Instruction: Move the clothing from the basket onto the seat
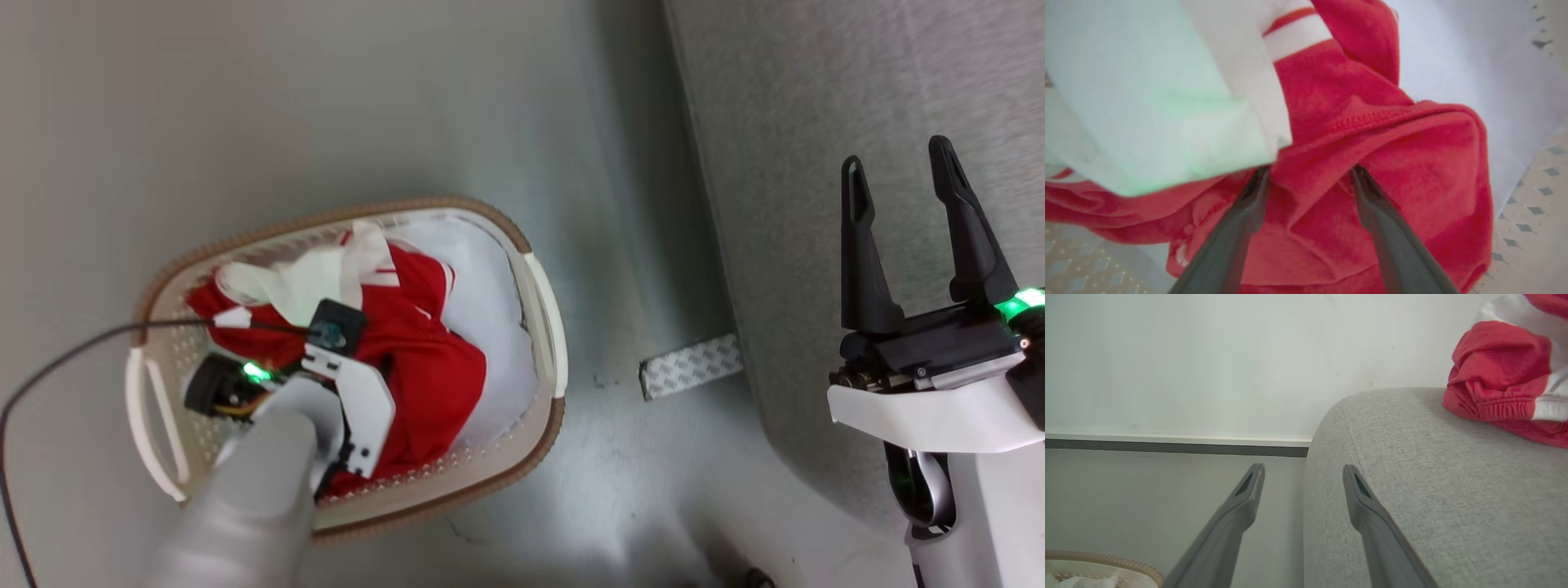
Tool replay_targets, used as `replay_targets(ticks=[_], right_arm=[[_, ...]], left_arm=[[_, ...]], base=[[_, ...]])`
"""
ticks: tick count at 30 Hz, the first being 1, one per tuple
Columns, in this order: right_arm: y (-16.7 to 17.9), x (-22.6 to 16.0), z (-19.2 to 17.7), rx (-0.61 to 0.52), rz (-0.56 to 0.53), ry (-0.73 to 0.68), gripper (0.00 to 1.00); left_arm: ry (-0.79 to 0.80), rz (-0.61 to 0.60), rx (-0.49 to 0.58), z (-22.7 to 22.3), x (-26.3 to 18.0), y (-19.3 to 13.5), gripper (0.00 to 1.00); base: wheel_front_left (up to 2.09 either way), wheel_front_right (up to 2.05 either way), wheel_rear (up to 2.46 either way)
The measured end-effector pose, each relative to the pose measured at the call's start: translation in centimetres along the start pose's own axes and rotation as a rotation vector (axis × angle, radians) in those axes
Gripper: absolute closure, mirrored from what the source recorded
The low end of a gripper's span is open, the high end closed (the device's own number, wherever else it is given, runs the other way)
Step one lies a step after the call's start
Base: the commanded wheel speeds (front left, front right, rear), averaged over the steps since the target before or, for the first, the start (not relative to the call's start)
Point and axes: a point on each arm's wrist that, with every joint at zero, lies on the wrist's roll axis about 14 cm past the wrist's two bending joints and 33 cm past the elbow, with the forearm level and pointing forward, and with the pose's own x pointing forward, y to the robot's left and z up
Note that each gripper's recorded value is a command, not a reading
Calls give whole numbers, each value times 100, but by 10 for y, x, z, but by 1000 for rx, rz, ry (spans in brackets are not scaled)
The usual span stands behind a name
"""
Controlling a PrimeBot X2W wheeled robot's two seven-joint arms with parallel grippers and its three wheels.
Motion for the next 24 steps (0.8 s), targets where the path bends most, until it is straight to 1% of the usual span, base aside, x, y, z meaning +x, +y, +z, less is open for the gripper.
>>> replay_targets(ticks=[3,7,8,9,12,16,20,22,24], right_arm=[[-2,1,-18,1,-5,36,0],[-6,0,-33,-4,-14,71,0],[-7,-1,-35,-6,-17,76,0],[-8,-1,-35,-6,-20,77,0],[-6,0,-34,1,-18,72,0],[2,1,-22,16,0,48,0],[9,-3,-4,31,14,17,0],[12,-9,6,41,17,6,0],[15,-18,15,50,22,-3,0]], left_arm=[[39,-2,43,-12,14,6,0],[46,-19,51,-18,27,6,0],[43,-23,56,-17,29,5,87],[36,-27,58,-16,30,5,100],[6,-32,50,-8,25,3,100],[-57,-26,13,9,10,0,100],[-119,-10,-41,18,-15,-2,100],[-155,-2,-72,22,-31,-4,100],[-191,11,-78,28,-48,-5,100]], base=[[0,0,0],[0,0,0],[0,0,0],[0,0,0],[0,0,0],[0,0,0],[0,0,0],[0,0,0],[0,0,0]])
